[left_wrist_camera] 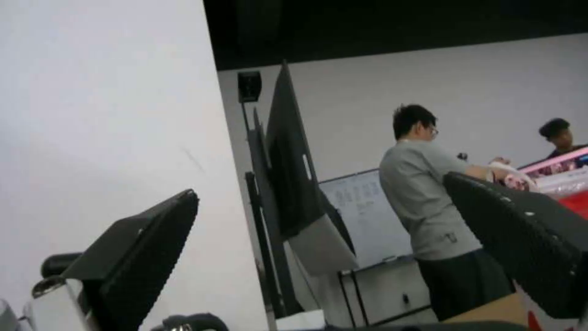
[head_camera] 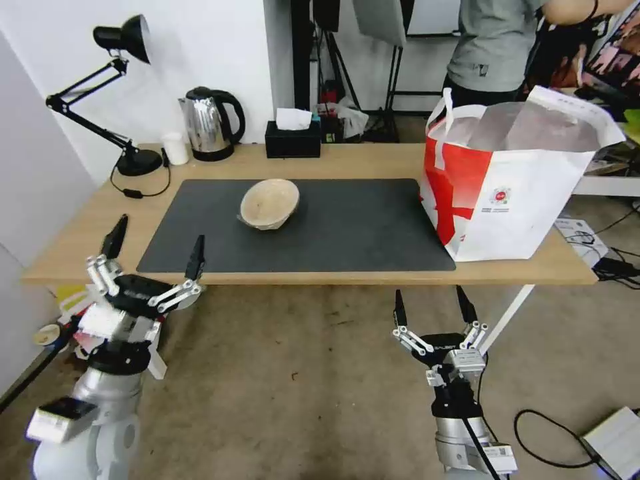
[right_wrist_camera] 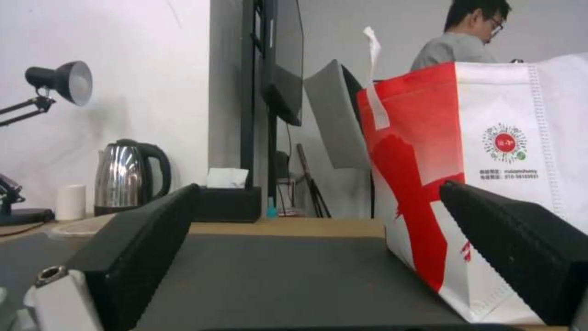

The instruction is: Pick up the trash from the table and place it into the takeout bag.

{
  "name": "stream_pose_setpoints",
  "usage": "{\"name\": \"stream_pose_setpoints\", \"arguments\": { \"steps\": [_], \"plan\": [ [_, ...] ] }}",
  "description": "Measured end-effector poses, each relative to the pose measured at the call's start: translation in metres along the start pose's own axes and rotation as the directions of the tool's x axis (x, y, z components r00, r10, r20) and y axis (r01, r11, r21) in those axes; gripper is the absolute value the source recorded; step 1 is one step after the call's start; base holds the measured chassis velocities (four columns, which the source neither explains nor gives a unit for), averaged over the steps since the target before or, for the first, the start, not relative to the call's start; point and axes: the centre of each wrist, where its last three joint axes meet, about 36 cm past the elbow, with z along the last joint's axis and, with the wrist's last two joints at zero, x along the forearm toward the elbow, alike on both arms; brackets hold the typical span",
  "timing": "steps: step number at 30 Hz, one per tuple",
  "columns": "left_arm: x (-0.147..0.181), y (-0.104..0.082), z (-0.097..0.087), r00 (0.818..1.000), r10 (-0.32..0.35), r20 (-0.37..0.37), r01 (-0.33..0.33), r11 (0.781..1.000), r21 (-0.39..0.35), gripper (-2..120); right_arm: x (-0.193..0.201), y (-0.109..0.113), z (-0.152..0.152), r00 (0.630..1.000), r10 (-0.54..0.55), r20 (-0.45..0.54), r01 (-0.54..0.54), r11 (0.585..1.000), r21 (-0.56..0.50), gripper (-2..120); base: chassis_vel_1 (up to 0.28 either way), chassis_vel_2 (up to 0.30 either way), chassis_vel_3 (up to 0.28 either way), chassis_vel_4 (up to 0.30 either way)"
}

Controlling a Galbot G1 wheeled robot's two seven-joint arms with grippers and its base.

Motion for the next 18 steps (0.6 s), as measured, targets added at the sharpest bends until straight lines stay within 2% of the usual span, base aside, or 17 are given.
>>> {"name": "stream_pose_setpoints", "arguments": {
  "steps": [10, 18],
  "plan": [
    [-0.024, 0.029, 0.019, 0.999, 0.047, -0.026, -0.046, 0.999, 0.024, 100, 0.000, 0.000, 0.000, 1.000, 0.000, 0.000, 0.000, 1.000, 0.000, 100, 0.000, 0.000, 0.000, 0.000],
    [-0.038, 0.034, 0.042, 0.996, 0.082, -0.040, -0.080, 0.995, 0.057, 100, 0.000, 0.000, 0.000, 1.000, 0.000, 0.000, 0.000, 1.000, 0.000, 100, 0.000, 0.000, 0.000, 0.000]
  ]
}}
